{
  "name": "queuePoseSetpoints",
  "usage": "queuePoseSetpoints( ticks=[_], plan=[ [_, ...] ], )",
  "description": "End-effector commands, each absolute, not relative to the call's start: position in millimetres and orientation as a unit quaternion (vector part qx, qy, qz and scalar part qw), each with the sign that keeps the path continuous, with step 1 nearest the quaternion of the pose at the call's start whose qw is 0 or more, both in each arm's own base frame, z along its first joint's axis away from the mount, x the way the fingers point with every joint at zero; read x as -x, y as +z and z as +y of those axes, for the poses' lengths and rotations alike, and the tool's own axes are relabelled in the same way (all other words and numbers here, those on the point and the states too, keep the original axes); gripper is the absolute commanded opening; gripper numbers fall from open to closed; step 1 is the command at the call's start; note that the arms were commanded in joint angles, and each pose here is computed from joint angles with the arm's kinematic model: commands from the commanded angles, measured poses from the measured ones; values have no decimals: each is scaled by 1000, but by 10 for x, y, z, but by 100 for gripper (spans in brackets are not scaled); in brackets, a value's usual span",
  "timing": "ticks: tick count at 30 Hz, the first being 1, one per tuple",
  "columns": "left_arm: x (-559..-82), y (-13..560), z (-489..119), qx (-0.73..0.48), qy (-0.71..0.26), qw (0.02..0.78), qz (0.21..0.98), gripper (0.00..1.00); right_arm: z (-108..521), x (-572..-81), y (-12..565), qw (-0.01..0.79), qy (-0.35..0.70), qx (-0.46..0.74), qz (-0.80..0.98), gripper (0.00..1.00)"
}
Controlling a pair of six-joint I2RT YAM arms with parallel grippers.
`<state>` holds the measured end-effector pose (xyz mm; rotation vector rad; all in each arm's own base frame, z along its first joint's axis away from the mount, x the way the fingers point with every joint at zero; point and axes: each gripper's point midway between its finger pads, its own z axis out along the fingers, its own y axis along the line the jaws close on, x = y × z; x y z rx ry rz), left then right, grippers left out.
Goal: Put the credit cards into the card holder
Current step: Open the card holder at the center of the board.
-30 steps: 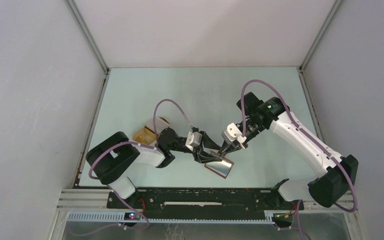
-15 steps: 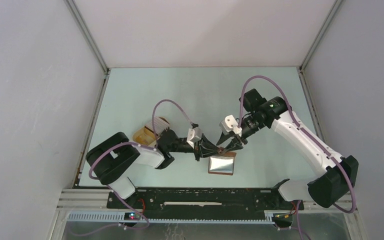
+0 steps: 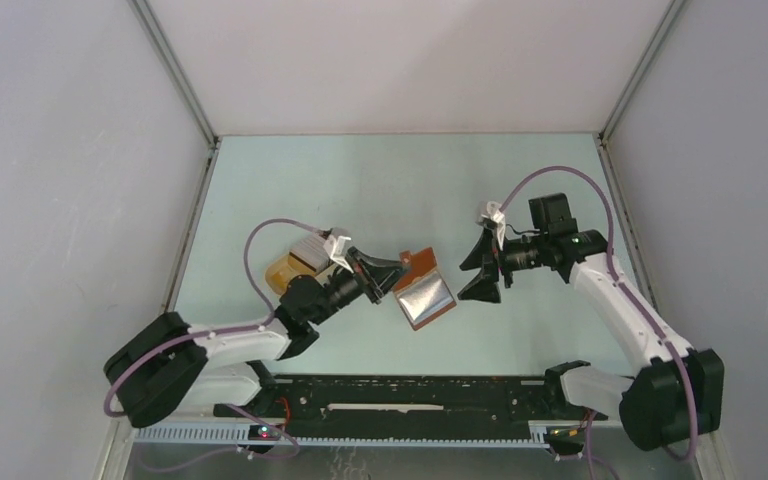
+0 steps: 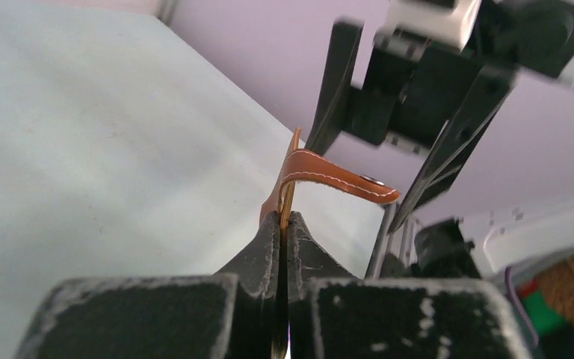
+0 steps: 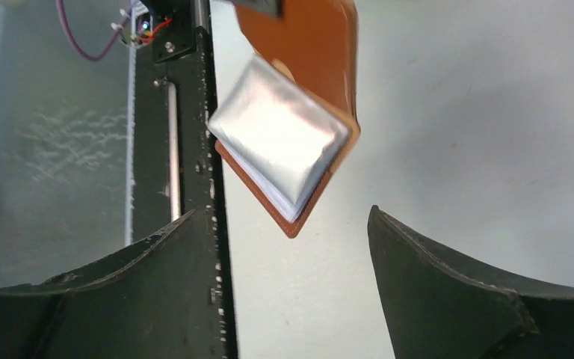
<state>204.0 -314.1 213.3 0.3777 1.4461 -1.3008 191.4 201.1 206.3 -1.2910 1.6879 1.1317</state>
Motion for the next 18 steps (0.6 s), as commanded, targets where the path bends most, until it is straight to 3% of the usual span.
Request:
queuePoseSetpoints(
  ticks=[1,8,18],
  plan=[
    [-2357,2194,-2889,-4,-523,541,659,0,2133,-2128,2072,327,505,405,688,87],
    [-2388,2427,-2710,48,-526,556,642,0,2243,-2268,1940,276,547,321,722,86],
    [-2372,2746,-2537,75,-537,585,603,0,2426,-2228,1737,206,578,290,734,83]
  ],
)
